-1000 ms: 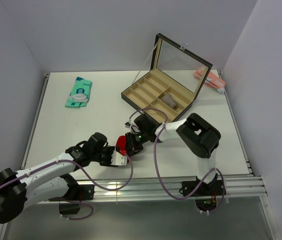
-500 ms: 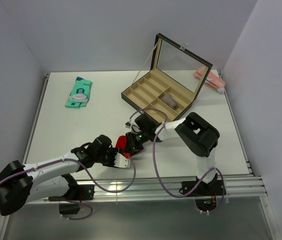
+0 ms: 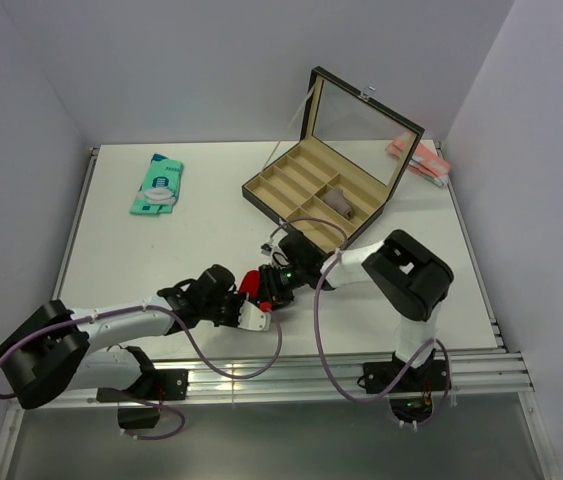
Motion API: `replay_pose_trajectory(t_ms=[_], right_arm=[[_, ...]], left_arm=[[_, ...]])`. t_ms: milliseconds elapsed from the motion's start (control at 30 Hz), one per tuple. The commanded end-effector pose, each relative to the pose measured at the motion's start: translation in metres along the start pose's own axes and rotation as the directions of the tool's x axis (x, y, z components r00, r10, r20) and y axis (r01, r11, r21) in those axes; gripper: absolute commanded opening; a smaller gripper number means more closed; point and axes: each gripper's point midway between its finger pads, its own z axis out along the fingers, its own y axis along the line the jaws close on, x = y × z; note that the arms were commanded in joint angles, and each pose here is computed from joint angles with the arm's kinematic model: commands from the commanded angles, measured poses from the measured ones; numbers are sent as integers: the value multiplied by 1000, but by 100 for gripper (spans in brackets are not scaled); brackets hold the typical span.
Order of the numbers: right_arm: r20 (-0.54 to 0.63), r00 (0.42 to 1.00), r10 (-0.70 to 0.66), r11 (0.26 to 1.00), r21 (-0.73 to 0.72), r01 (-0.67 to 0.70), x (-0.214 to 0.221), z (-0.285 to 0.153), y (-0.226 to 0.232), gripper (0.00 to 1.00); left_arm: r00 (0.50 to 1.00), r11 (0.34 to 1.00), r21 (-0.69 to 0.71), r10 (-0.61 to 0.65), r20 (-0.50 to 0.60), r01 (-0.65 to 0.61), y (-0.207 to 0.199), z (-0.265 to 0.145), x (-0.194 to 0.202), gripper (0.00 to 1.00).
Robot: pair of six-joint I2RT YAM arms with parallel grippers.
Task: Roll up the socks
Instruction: Roll the sock at the center of the board.
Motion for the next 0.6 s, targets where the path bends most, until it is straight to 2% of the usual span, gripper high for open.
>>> replay_pose_trajectory(t_ms=[0,100,267,467,567], right_arm=[[80,997,-20,997,70,15,1,-12,-2,38],[177,983,-42,993,114,22,-8,-29,4,46],[354,933,-66,980,197,-5,-20,-67,6,56],[570,816,-99,965,255,-61,-24,-123,9,62],[669,734,-116,962,260,-85,-20,-156,12,63]], left_arm=[[990,978,182,-78,-116,98,-51,3,31,9],[989,967,227,-89,-122,115,-57,2,29,1],[983,938,306,-130,-132,165,-63,-5,20,0],[967,860,443,-207,-150,252,-67,-22,6,0],[957,817,498,-242,-159,290,-66,-31,0,0]])
